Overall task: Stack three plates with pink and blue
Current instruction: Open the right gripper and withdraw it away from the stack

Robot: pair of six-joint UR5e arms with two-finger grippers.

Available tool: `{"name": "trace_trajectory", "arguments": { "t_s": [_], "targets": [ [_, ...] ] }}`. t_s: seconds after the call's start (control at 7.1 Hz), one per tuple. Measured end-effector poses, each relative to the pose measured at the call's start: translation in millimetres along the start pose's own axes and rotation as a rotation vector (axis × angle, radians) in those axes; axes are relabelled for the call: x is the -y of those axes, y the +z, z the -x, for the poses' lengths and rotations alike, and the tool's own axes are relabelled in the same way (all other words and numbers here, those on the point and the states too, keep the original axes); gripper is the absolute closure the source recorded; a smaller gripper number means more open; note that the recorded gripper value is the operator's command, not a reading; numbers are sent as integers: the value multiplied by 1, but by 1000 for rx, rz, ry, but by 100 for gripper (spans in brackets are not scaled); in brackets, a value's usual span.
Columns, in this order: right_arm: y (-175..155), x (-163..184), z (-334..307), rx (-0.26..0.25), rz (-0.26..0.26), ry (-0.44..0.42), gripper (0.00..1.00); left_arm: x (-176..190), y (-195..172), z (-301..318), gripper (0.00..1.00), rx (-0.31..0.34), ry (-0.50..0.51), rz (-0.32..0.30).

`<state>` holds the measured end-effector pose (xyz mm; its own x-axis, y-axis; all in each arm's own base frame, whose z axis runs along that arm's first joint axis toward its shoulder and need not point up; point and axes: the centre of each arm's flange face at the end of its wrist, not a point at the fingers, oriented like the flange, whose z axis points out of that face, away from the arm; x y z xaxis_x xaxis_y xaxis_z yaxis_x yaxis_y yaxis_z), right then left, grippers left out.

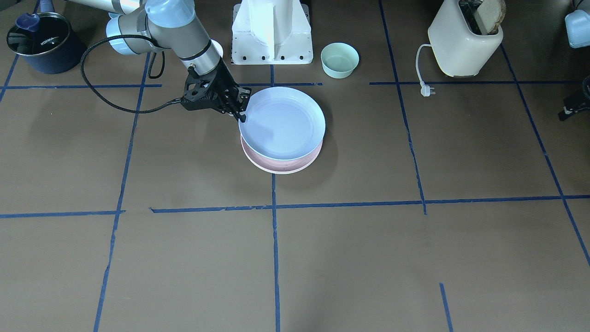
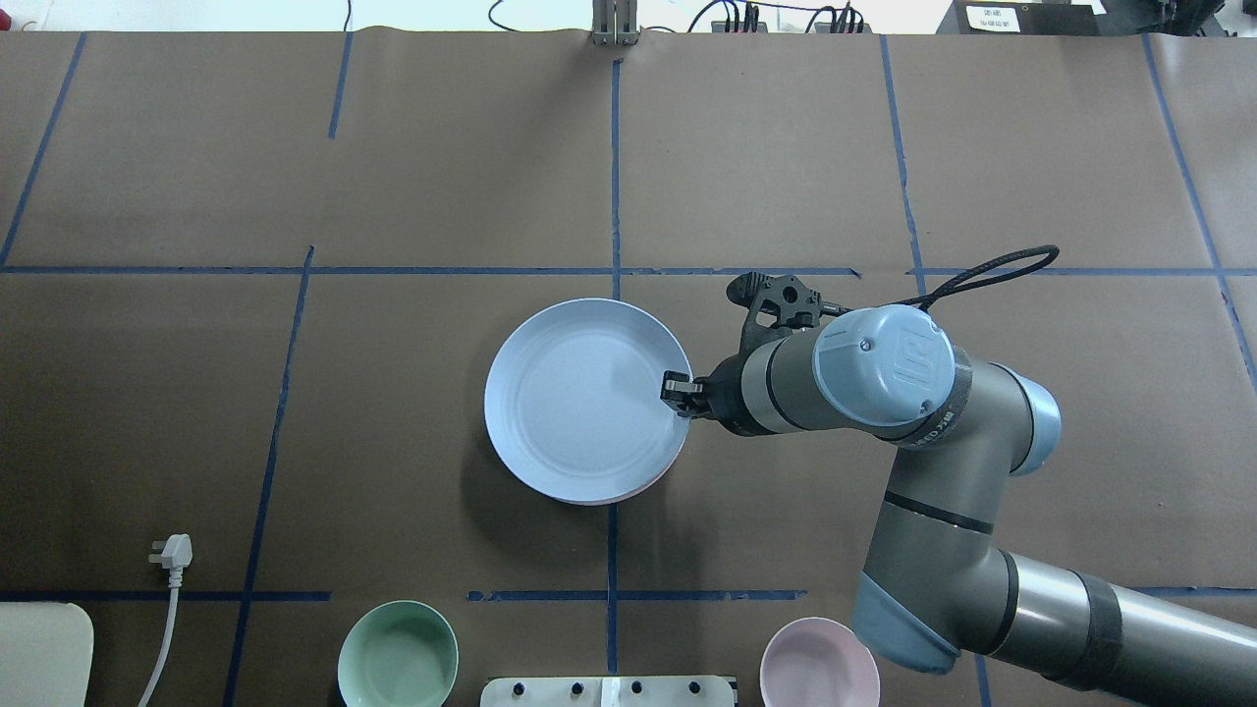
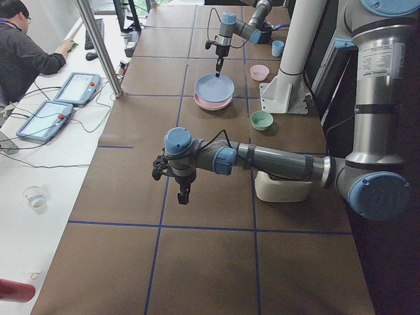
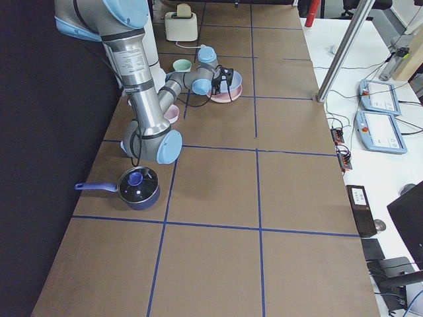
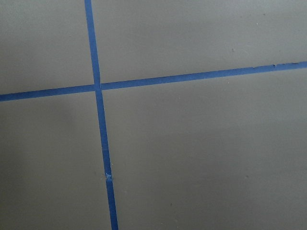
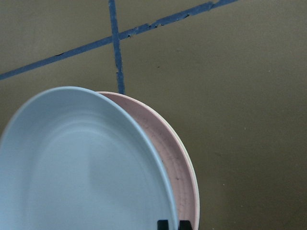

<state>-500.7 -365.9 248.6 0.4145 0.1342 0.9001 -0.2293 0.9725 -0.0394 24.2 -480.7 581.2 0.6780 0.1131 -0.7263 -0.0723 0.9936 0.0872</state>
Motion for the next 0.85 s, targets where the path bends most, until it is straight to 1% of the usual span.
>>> {"name": "trace_trajectory", "arguments": {
  "t_s": [0.56,0.7,0.85],
  "targets": [
    [-3,6,-2,1,-8,4,0,-1,1,1,0,0,-3,3],
    [-7,19,-8,-19,-15,15,0,-2,2,2,0,1,-3,4],
    [-18,41,-20,-69,-20,11,0,-3,2,3,0,3,3,5]
  ]
}}
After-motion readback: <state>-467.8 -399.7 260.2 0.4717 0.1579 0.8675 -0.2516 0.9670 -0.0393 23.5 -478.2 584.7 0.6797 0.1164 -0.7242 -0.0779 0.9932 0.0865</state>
